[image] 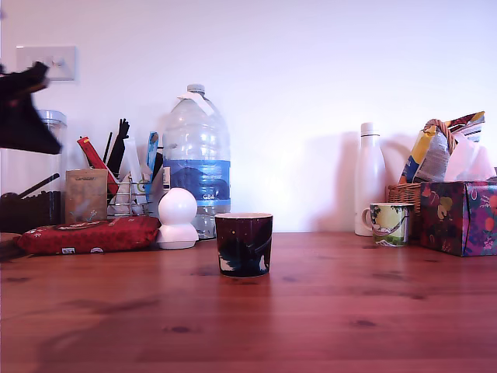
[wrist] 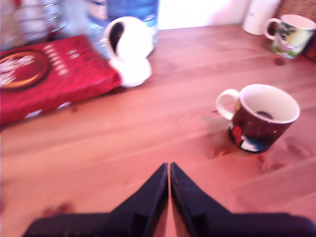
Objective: Pick up the coffee capsules from the table one by one and drop them inside the nearest coffee cup
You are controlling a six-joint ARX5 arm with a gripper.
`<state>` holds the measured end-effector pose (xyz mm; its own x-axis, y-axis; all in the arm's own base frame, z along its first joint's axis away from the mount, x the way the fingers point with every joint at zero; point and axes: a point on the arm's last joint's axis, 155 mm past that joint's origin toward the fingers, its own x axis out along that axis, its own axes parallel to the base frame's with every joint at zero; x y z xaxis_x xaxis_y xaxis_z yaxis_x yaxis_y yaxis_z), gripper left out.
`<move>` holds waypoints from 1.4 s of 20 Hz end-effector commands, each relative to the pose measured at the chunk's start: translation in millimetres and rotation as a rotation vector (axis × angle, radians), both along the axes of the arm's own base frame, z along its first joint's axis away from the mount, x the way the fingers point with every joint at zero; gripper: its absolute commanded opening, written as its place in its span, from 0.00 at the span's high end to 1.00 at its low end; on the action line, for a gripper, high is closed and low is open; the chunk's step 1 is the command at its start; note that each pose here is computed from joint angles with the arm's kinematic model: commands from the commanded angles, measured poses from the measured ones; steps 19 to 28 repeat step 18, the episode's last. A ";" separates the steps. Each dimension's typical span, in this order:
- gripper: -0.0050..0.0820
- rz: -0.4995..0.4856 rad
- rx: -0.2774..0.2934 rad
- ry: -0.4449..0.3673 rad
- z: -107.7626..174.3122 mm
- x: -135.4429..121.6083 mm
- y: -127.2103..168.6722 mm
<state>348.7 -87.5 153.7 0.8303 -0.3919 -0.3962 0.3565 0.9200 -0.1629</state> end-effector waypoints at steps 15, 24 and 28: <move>0.96 0.138 -0.043 -0.146 18.2 -78.8 30.3; 0.96 0.144 -0.043 -0.172 25.1 -90.3 32.2; 0.96 0.144 -0.043 -0.172 25.1 -90.3 32.2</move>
